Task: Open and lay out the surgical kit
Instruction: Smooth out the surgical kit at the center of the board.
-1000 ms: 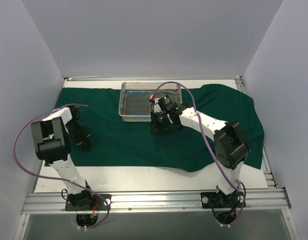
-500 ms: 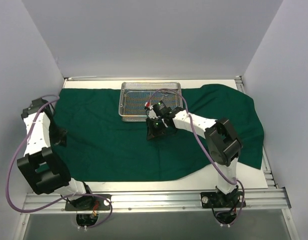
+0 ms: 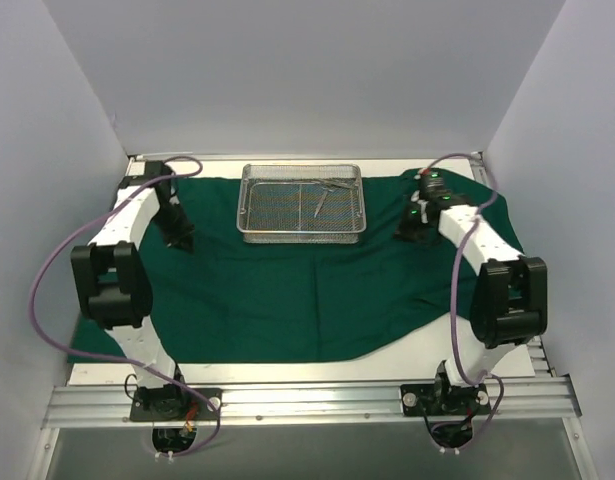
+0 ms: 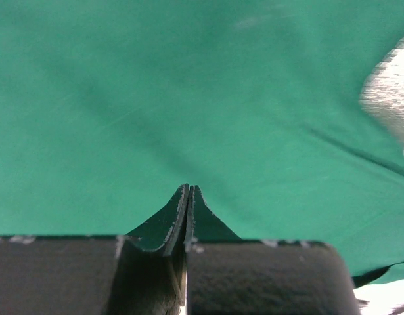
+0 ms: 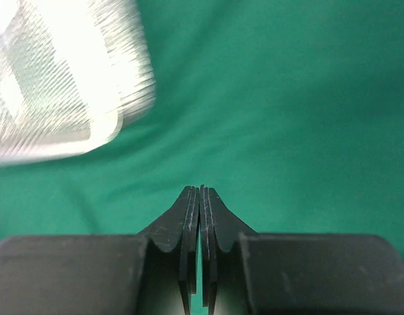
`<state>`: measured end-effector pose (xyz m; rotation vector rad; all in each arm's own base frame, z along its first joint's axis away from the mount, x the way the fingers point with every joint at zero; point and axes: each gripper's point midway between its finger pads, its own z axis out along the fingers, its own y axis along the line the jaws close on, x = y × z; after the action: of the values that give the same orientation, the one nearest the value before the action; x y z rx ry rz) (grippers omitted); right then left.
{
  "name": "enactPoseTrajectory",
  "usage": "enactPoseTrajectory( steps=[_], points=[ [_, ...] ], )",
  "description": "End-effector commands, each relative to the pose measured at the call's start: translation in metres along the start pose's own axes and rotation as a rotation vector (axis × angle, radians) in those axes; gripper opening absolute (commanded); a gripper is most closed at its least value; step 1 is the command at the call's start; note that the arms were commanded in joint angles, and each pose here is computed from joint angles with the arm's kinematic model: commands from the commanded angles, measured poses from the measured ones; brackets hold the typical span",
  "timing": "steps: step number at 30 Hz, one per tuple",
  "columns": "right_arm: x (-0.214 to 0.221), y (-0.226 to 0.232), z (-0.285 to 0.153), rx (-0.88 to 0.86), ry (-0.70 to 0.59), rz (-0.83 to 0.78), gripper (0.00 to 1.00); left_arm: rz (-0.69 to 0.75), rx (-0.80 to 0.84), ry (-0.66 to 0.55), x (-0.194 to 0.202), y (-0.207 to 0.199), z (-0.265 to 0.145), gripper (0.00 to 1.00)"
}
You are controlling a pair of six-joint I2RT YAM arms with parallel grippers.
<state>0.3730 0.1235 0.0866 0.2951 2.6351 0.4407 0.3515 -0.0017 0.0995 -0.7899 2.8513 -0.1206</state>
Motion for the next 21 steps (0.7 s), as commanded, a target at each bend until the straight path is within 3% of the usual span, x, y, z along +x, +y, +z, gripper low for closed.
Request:
enactPoseTrajectory(
  steps=[1,10,13,21],
  points=[
    [0.007,-0.069,-0.031,0.191,0.014,0.104,0.0,0.119,0.103,-0.057,-0.018,-0.043,0.0,0.02],
    [-0.01,-0.142,-0.015,0.286,0.045,0.225,0.0,0.058,0.192,0.085,-0.008,-0.06,0.061,0.02],
    [0.007,-0.165,-0.008,0.324,0.116,0.281,0.0,0.024,0.202,0.138,-0.009,-0.058,0.079,0.02],
    [0.06,-0.217,-0.026,0.437,0.221,0.44,0.0,-0.076,0.185,0.146,-0.03,-0.032,0.093,0.02]
  ],
)
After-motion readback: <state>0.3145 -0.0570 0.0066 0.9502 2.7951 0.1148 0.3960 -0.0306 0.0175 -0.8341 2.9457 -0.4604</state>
